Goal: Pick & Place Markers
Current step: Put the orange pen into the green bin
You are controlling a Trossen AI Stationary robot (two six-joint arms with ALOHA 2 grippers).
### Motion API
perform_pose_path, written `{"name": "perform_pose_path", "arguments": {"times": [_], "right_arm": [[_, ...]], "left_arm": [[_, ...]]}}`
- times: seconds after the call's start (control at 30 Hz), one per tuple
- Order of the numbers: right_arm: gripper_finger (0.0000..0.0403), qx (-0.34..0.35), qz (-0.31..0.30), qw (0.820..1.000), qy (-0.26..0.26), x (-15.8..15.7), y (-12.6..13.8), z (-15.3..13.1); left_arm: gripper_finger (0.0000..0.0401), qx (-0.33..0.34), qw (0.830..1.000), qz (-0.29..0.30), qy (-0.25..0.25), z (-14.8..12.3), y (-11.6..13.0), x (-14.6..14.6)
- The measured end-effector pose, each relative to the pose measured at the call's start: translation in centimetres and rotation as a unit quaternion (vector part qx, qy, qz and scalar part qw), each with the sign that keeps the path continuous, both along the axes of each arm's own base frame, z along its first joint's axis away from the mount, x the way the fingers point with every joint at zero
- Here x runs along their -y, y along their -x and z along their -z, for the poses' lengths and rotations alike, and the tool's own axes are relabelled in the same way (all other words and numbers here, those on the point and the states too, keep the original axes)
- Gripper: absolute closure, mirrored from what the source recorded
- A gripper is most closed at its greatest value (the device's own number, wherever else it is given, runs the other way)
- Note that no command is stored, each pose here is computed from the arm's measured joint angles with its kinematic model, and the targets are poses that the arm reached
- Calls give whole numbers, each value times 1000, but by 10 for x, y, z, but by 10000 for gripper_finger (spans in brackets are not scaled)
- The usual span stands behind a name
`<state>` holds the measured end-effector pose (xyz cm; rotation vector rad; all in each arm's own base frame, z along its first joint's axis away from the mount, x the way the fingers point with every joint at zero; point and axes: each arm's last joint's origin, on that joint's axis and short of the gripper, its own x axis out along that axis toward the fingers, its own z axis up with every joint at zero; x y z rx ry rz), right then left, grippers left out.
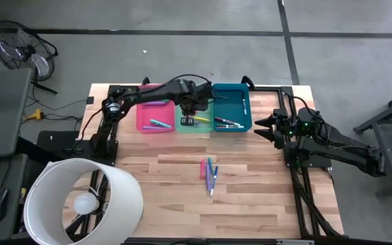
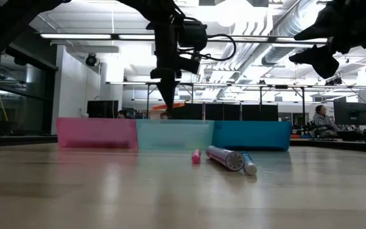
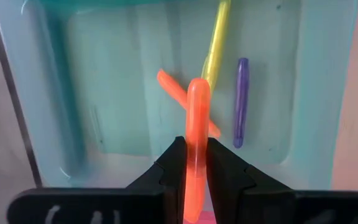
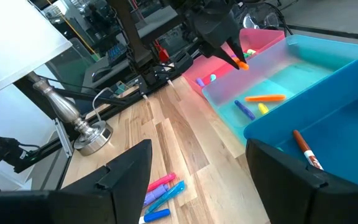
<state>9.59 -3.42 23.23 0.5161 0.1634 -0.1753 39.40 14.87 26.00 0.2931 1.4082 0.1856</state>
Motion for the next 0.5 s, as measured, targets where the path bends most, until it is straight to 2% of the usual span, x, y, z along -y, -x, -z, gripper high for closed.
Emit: {"name": "perform_pose_path", "arguments": {"times": [0.23,0.5], "right_arm": [[153,0,0,1000,0,0,0,0],[153,0,0,1000,0,0,0,0]], "left_arm": [[345,4,1000,-6,-28,-1,-2,-3],[296,-1,1000,-10,-26,-1,0,-3]]}}
